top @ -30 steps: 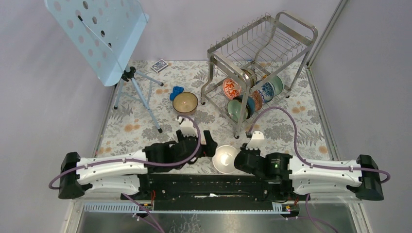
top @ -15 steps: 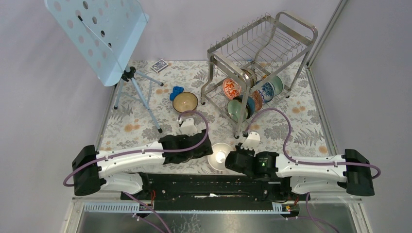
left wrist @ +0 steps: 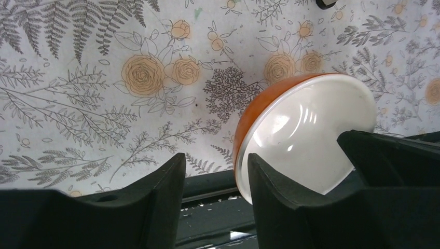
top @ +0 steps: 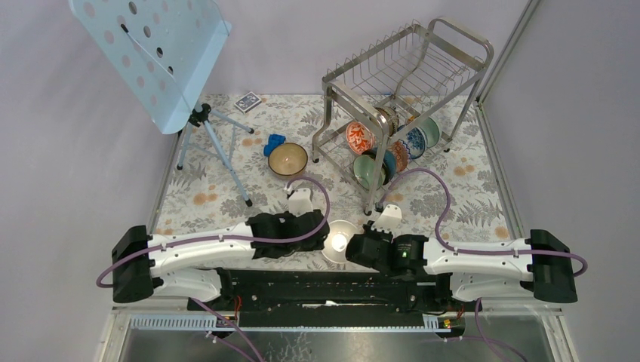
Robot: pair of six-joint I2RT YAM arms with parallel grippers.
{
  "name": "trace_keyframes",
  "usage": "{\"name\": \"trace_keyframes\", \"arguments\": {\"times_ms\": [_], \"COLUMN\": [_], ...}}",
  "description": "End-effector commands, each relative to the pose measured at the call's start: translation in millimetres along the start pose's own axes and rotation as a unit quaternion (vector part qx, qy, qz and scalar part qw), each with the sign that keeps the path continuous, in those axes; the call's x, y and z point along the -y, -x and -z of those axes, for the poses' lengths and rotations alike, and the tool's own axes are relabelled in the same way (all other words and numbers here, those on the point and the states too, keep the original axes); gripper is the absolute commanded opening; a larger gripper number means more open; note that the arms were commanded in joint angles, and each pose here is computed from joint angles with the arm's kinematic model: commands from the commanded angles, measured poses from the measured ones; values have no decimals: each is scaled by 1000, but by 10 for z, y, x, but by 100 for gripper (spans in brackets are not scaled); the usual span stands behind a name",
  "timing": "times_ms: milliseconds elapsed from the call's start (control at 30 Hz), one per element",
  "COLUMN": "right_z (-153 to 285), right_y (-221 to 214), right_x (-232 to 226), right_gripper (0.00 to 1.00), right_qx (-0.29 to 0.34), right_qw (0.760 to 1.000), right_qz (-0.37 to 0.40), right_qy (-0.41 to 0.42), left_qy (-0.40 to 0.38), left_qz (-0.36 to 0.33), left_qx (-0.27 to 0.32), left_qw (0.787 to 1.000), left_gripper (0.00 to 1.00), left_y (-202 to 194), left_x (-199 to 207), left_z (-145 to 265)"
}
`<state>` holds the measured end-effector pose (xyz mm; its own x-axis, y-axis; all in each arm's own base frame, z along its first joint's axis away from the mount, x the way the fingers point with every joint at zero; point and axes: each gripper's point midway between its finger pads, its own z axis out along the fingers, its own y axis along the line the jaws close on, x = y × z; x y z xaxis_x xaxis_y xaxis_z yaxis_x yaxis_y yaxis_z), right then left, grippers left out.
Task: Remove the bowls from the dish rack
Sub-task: Place the bowl at the center of the board.
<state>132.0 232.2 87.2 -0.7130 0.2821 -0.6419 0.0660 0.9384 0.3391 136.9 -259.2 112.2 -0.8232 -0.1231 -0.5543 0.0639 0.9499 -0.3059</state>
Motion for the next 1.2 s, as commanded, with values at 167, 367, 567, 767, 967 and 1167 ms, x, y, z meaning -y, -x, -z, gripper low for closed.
{"name": "trace_keyframes", "arguments": {"times_ms": [167, 367, 567, 767, 967, 1167], "right_z": [57, 57, 52, 72, 133, 150], "right_y": [194, 186, 168, 117, 69, 54], "right_x": [-284, -307, -337, -465, -547, -449], "right_gripper": [0, 0, 0, 0, 60, 90], "right_qx": [29, 27, 23, 7, -12, -14], "right_qw": [998, 998, 998, 998, 993, 992], "right_qz": [-48, -45, -33, 18, 71, 78], "right_qy": [31, 35, 38, 65, 93, 95], "left_qy": [-6, -3, -3, -1, 9, 33], "left_qz": [-18, -21, -20, -18, -7, 9], "left_qx": [-1, -2, -2, 5, 16, 16], "left_qw": [1000, 1000, 1000, 1000, 1000, 999], "left_gripper": [39, 37, 1, 0, 0, 0], "left_y": [-6, -24, -35, -28, -10, 14], "left_x": [113, 126, 116, 57, -108, -295], "left_z": [-83, -125, -143, -131, -135, -154]}}
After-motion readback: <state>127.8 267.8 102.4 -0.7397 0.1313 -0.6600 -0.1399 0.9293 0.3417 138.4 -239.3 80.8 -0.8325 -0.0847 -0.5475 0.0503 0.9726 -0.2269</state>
